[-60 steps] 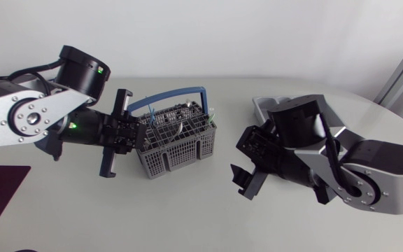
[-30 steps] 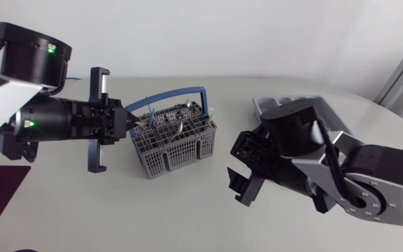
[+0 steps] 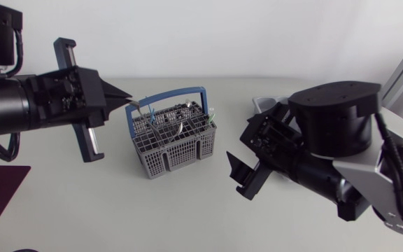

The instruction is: Unload the cutlery basket into the drawer organizer.

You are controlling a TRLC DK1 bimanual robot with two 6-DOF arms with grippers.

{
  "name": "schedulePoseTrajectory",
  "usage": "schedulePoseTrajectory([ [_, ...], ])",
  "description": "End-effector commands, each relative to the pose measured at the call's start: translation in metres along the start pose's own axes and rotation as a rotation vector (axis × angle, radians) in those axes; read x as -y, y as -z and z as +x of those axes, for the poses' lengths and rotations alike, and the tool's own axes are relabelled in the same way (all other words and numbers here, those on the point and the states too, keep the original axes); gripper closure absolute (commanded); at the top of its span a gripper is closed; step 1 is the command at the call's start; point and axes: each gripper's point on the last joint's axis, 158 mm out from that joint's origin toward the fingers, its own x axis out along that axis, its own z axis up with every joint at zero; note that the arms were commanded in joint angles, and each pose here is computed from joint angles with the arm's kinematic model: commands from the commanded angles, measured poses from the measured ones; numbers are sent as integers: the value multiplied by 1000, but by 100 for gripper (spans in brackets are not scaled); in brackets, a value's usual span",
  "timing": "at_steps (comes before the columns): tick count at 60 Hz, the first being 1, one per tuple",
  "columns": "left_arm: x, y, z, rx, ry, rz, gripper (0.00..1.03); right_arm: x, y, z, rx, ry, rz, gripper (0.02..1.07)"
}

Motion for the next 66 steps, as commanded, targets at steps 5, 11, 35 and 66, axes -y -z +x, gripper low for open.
schedulePoseTrajectory([
  [5, -19, -20, 13, 10, -3, -253, 97, 17, -26, -17, 83, 44, 66, 10],
  [11, -14, -27, 28, -7, 45, -410, 97, 21, -35, -24, 123, 56, 89, 11],
  [35, -12, -64, 65, 5, 213, -946, 95, 29, -45, -26, 198, 108, 116, 17],
  [66, 21, -95, 84, 9, 405, -1022, 95, 9, -46, -5, 225, 97, 43, 22],
])
